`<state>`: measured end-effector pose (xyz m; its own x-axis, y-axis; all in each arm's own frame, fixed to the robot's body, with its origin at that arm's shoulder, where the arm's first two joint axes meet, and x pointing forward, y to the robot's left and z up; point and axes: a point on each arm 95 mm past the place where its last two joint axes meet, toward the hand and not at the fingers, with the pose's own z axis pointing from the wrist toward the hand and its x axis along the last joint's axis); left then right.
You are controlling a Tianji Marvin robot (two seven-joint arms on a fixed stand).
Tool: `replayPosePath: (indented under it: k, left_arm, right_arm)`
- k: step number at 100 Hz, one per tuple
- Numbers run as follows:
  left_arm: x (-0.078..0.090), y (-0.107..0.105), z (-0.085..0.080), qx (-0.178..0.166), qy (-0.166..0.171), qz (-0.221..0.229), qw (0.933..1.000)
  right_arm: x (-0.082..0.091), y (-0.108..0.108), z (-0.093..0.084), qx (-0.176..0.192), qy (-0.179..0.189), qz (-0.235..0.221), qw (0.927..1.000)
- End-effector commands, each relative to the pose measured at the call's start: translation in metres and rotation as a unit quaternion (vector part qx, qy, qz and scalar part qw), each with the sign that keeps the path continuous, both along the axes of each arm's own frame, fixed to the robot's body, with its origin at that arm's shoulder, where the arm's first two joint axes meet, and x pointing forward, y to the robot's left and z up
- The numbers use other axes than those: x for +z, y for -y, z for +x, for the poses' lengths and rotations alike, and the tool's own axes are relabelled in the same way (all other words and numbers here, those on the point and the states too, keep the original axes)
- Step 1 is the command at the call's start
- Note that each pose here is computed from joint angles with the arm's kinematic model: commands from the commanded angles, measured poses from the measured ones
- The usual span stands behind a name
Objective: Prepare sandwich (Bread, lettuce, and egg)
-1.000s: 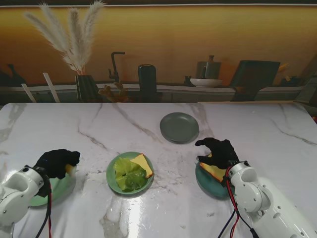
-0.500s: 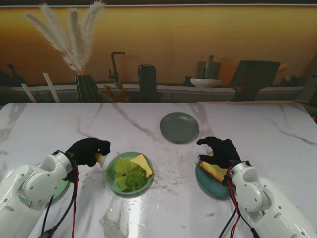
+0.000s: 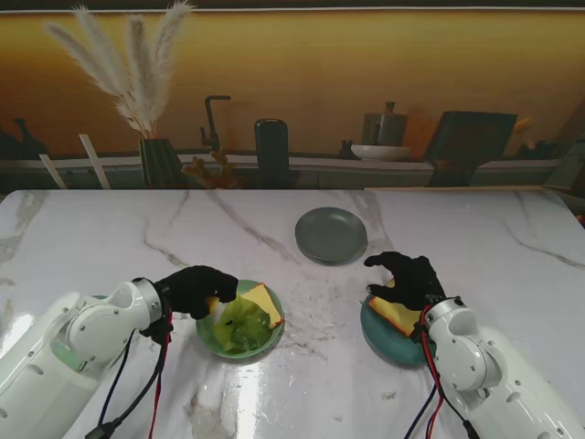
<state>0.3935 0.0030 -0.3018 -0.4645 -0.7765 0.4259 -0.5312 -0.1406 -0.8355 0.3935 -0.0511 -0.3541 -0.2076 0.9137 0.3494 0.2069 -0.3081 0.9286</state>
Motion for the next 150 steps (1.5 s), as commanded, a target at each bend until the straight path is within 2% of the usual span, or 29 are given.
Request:
replayPosePath:
  k: [1, 41, 62, 91, 122, 150]
  left_arm:
    - [-0.003, 0.006, -0.001, -0.011, -0.011, 0.004, 0.9999]
    - [-0.011, 0.019, 0.006, -0.063, 0.019, 0.051, 0.9966]
    - [-0.016, 0.023, 0.010, -0.069, 0.022, 0.062, 0.9954]
    - [-0.017, 0.028, 0.017, -0.079, 0.054, 0.080, 0.9922]
    - [-0.022, 0.029, 0.016, -0.083, 0.049, 0.092, 0.9911]
    - [-0.022, 0.027, 0.015, -0.081, 0.025, 0.112, 0.9901]
  right_arm:
    - [-0.002, -0.007, -0.002, 0.001, 0.000, 0.011, 0.9999]
    - [-0.004, -0.005, -0.002, -0.002, -0.001, 0.014, 0.9999]
    - [-0.005, -0.005, -0.002, -0.003, -0.003, 0.017, 0.9998]
    - [-0.006, -0.003, -0.002, -0.006, -0.005, 0.018, 0.9998]
    - [-0.006, -0.003, -0.002, -0.006, -0.006, 0.016, 0.9998]
    - [-0.007, -0.002, -0.001, -0.005, 0.000, 0.018, 0.9998]
